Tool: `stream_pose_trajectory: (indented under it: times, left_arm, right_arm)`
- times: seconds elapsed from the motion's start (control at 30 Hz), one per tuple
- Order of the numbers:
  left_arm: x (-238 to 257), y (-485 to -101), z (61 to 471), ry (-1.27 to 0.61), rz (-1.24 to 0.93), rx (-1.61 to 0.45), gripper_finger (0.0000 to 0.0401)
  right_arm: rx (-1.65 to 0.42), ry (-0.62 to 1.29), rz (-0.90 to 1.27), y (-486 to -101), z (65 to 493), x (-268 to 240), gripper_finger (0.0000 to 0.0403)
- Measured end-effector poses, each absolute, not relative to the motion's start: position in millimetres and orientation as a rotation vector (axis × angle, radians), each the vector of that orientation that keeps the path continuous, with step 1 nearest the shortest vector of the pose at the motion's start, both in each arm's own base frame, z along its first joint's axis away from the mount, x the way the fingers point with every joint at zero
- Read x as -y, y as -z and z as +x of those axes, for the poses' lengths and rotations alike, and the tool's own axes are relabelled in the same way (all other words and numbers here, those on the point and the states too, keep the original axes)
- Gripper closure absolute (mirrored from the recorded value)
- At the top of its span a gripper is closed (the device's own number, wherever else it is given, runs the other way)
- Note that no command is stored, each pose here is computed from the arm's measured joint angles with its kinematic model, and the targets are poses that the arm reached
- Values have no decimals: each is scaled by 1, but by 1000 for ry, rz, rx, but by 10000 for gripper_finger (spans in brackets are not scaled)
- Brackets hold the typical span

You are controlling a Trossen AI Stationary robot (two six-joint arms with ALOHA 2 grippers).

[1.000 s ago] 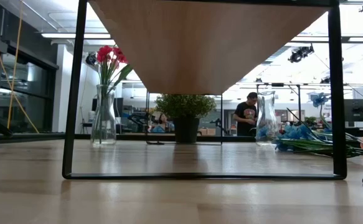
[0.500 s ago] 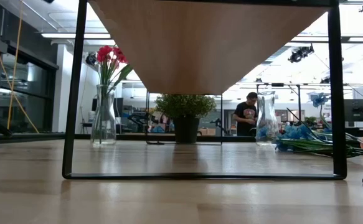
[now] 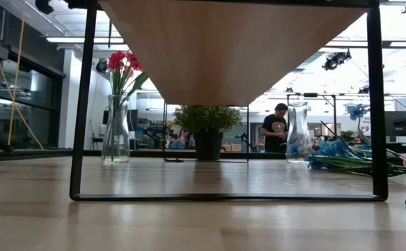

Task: Pick and place flowers into a vace then onto a shelf
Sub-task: Put the orange flowers into the left transparent vase

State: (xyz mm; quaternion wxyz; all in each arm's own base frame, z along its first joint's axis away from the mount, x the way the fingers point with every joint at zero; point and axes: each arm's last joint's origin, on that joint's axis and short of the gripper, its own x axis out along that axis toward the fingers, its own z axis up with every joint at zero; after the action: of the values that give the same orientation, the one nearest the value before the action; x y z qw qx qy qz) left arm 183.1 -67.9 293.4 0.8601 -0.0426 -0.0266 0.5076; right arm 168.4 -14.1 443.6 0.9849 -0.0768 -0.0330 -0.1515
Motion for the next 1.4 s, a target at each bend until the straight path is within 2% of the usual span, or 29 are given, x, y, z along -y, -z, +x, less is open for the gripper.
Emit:
stream_pose_trajectory:
  times: [0.43, 1.07, 1.4]
  left_arm:
    - [49, -267, 182, -1152, -66, 42, 369]
    - [40, -256, 199, -1231, -19, 16, 369]
    - [36, -254, 201, -1252, -16, 13, 369]
  right_arm:
    - [99, 308, -143, -446, 170, 14, 166]
    - [16, 300, -159, -433, 197, 15, 167]
    - [-34, 333, -164, -431, 188, 16, 166]
